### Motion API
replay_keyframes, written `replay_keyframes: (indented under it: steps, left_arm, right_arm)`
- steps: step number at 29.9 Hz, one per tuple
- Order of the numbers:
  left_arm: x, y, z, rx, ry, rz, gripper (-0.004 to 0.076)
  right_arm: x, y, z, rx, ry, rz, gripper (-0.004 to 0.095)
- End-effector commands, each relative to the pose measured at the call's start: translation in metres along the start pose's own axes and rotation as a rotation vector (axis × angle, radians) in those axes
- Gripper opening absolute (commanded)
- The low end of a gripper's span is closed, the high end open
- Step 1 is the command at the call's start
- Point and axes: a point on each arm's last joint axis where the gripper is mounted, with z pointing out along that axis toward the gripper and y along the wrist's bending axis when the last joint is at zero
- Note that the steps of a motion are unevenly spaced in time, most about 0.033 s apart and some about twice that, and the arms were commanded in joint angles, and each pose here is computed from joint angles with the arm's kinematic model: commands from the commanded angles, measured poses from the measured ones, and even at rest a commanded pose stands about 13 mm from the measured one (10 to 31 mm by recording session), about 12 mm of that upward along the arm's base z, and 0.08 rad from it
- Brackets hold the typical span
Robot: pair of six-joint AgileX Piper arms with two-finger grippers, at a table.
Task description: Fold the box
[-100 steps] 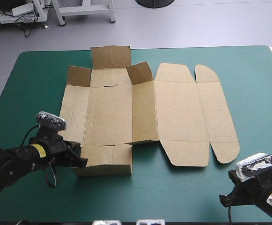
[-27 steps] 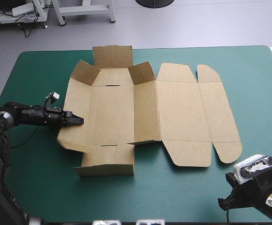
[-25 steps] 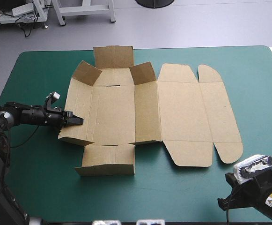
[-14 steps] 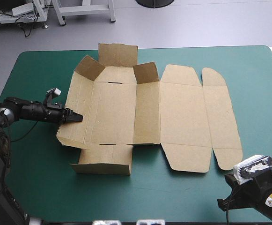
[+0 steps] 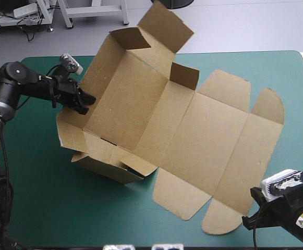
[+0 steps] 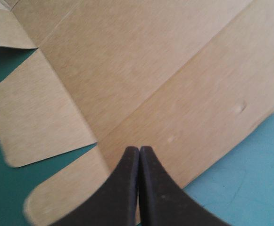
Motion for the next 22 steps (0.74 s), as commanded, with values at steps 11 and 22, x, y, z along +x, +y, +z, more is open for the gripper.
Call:
replay_keyframes:
  steps: [11, 22]
  left_arm:
    - [-0.08, -0.095, -0.024, -0.27, -0.069, 0.591, -0.0009]
    - [-0.111, -0.139, -0.013, -0.536, -0.084, 0.892, -0.0009]
  right_arm:
    - [-0.026, -0.002, -0.007, 0.024, -0.242, 0.023, -0.002]
    - [-0.048, -0.009, -0.016, 0.098, -0.503, 0.051, -0.002]
